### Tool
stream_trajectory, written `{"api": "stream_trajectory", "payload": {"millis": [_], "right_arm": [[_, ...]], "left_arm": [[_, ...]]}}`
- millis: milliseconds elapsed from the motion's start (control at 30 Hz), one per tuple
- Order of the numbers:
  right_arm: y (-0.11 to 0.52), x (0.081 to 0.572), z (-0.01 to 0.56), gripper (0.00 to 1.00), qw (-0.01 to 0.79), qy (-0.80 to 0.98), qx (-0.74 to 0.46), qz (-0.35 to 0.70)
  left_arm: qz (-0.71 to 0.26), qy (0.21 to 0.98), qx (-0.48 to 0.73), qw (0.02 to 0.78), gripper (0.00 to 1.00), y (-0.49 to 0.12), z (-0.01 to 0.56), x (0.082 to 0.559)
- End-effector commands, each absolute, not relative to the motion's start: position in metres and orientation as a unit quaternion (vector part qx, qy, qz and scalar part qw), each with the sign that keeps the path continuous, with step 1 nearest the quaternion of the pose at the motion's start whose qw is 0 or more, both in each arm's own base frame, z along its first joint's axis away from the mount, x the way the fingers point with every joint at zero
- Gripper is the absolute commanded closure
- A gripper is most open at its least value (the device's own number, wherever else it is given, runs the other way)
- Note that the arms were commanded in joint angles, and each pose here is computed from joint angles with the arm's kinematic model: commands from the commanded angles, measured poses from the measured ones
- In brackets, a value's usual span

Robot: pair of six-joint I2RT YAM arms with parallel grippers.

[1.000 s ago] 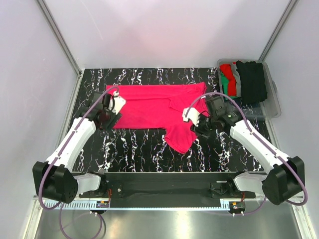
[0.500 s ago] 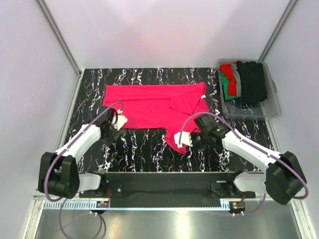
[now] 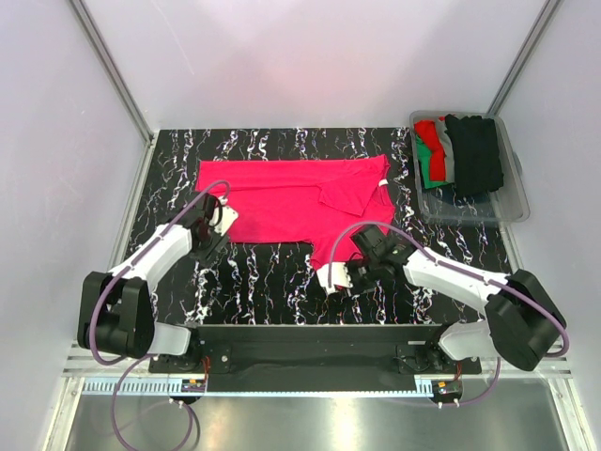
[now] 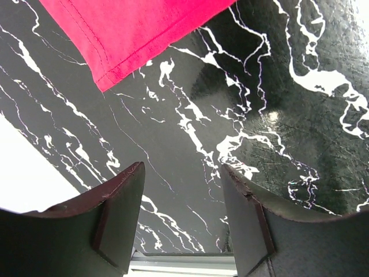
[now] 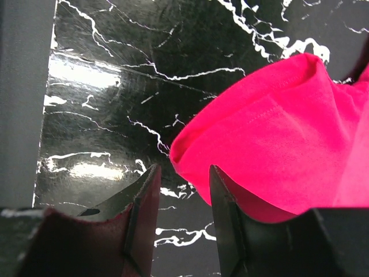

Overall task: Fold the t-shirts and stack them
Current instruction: Fold the tshirt

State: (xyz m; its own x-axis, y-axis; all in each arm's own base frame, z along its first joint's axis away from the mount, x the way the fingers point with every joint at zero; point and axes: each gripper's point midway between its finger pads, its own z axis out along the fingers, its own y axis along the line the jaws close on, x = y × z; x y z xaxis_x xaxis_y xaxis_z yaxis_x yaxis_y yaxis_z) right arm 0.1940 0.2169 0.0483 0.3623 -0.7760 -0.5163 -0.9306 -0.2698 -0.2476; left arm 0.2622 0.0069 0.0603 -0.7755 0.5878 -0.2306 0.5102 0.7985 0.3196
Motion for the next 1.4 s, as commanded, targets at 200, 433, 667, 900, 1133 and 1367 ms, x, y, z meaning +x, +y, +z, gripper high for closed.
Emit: {"api": "stream_trajectory", "payload": {"millis": [200,433,667,900,1133,1367], "right_arm": [[0.223,0.180,0.033,0.55,0.247,0.514,-0.806,0.160],[0.222,0.183,0.023,0.59,0.249,0.512,-0.808,0.148],[0.225,0.194,0.020,0.59,0.265,0.514,-0.806,0.128],[0.222,0.196,0.015,0.76,0.262,0.517,-0.806,0.119],[0.222,0.213,0.043,0.97,0.283,0.542,-0.786,0.088],[0.225,0.225,0.083,0.97,0.303,0.576,-0.755,0.075]], "left_arm": [[0.143,0.931,0.273,0.194,0.40,0.011,0.077,0.291],[0.152,0.931,0.269,0.196,0.40,0.013,0.081,0.298],[0.154,0.931,0.268,0.193,0.40,0.015,0.081,0.299],[0.153,0.932,0.268,0.192,0.40,0.014,0.081,0.302],[0.142,0.927,0.292,0.190,0.34,0.024,0.081,0.306],[0.007,0.968,0.204,0.144,0.40,0.025,0.073,0.321]]}}
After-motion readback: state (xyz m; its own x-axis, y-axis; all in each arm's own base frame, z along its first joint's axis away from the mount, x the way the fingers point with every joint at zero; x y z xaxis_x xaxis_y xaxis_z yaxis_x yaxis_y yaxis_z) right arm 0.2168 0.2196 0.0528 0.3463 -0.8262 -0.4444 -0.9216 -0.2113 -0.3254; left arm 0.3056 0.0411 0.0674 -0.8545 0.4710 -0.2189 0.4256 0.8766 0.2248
